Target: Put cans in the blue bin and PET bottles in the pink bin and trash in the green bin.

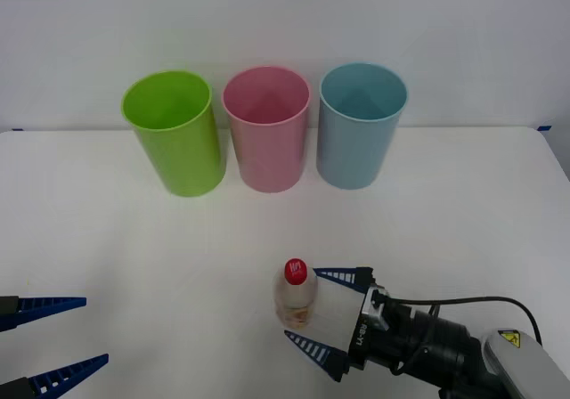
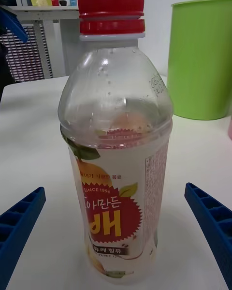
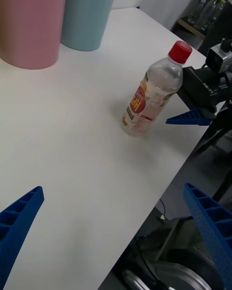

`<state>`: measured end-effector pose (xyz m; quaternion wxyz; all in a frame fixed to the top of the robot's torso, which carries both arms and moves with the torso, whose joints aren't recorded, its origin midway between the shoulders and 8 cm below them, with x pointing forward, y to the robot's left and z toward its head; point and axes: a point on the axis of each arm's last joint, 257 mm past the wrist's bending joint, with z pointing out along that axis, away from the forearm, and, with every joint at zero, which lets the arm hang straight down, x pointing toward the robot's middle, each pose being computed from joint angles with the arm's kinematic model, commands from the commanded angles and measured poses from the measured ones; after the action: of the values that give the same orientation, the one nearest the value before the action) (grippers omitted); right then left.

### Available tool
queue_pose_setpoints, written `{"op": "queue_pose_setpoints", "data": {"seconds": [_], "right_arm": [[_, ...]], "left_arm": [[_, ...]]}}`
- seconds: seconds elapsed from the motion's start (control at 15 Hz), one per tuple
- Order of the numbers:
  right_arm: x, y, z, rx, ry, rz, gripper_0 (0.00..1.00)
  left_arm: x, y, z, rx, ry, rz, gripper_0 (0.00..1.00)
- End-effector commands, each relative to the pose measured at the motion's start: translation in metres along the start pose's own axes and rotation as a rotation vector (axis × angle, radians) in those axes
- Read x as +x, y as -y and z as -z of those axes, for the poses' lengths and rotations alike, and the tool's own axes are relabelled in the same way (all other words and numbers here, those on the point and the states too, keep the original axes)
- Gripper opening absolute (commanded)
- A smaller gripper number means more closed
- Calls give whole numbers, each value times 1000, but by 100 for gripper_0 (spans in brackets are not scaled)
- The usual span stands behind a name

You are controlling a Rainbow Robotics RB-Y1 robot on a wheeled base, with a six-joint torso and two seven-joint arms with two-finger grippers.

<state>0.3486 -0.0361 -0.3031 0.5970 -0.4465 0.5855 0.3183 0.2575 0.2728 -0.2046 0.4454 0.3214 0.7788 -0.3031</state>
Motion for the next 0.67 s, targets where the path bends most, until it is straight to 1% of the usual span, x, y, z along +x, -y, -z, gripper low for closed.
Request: {"op": "queue_pose_setpoints", "data": {"seconds": [0.07, 0.4, 0.53, 0.67], "right_arm": [[-2, -2, -12, 9, 4, 1, 100], [-5, -3, -27, 22, 9, 7, 100], [-5, 0, -31, 37, 2, 13, 100], [-6, 0, -32, 38, 3, 17, 100]], "left_arm": [[0, 0, 0, 0, 0, 0, 100], [0, 0, 0, 0, 0, 0, 100], [0, 0, 0, 0, 0, 0, 100], [0, 0, 0, 0, 0, 0, 100]]}}
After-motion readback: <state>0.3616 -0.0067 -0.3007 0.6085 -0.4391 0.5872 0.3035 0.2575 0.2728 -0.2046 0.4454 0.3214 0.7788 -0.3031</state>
